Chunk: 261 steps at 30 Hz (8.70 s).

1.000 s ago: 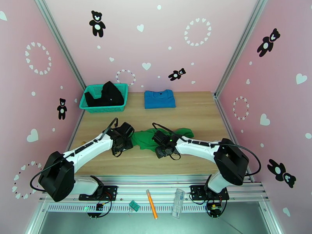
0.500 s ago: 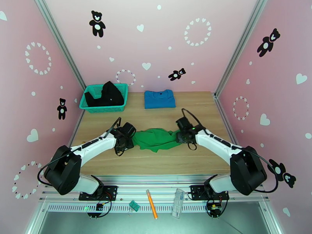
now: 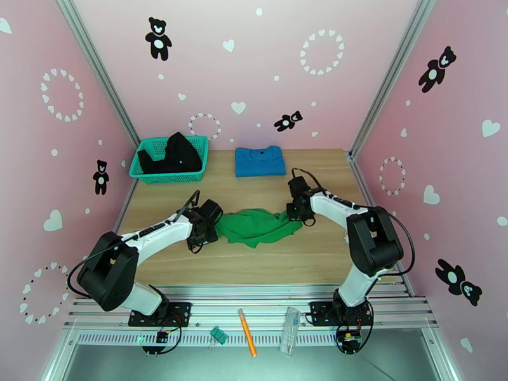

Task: Fold and stack the mixed laundry pile

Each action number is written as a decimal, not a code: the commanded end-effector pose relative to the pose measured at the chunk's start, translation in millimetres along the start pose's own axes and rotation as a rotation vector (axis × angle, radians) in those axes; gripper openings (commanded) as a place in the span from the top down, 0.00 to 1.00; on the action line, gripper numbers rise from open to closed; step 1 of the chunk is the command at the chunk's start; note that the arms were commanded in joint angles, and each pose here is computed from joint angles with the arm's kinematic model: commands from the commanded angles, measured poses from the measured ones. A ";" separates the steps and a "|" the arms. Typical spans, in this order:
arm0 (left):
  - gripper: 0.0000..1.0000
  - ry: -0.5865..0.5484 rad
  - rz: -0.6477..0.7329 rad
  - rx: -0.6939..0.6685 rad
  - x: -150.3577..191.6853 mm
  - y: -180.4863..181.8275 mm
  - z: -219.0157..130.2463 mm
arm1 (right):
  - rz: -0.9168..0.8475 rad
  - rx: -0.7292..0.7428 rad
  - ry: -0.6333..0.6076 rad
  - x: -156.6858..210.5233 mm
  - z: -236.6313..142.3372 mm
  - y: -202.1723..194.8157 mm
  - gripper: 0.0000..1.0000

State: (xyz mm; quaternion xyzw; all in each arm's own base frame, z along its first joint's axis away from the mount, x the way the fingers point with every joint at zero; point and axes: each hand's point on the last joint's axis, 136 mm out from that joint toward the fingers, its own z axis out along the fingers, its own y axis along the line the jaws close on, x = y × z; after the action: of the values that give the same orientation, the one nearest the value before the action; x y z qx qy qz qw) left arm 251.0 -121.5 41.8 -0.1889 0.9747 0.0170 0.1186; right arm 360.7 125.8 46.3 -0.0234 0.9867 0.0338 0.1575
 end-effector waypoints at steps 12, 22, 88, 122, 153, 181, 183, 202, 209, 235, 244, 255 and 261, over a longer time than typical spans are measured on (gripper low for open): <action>0.37 0.006 0.010 -0.027 -2.4 -0.4 8.8 | -0.010 -0.114 -0.047 -98.7 -2.6 47.0 0.62; 0.37 -0.031 0.030 -0.045 -13.7 1.0 -5.9 | 0.108 -0.055 -0.059 -19.6 -53.8 5.7 0.41; 0.60 0.056 -0.080 0.151 19.4 -13.5 21.1 | 0.354 -0.044 -0.142 42.6 -92.4 -54.0 1.00; 0.63 -0.021 0.062 0.080 -5.1 -22.8 37.8 | 0.356 -0.088 -0.141 45.4 -90.7 -47.5 1.00; 1.00 -0.612 0.222 0.347 -155.3 -39.6 -307.6 | 0.327 -0.039 -0.597 -77.9 -317.4 -120.1 1.00; 1.00 -0.670 0.178 0.593 -279.4 -94.6 -298.5 | 0.247 -0.340 -0.619 -213.1 -271.3 -93.3 1.00; 1.00 -0.606 0.160 0.576 -250.2 -90.3 -253.0 | 0.241 -0.348 -0.555 -187.6 -236.8 -89.7 1.00; 1.00 -0.256 -0.164 0.334 -45.8 27.1 -53.9 | 0.202 -0.167 -0.116 31.8 -84.9 -65.0 1.00; 1.00 -0.244 -0.213 0.256 -33.7 48.4 -43.2 | 0.173 -0.151 -0.038 70.1 -95.1 -61.0 1.00; 1.00 -0.096 -0.252 0.206 9.5 60.9 10.1 | -0.201 -0.154 -0.109 119.6 -116.8 26.7 0.44; 0.10 -0.101 -0.273 0.225 15.6 66.7 -1.3 | -0.708 -0.039 -0.012 151.7 -78.2 101.9 0.46; 0.07 -0.141 -0.296 0.225 14.8 77.9 -22.4 | -0.898 -0.064 0.075 170.3 -42.1 147.0 0.56; 0.08 -0.158 -0.289 0.218 10.2 79.0 -29.8 | -0.905 -0.025 0.122 176.2 -25.0 144.7 0.60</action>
State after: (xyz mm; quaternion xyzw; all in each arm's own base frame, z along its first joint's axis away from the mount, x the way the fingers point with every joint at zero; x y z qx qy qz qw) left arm 202.4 -57.9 55.2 -0.3099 0.9239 -0.0986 0.2016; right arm 174.4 258.4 25.4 -0.4499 0.8874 -0.0204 0.0987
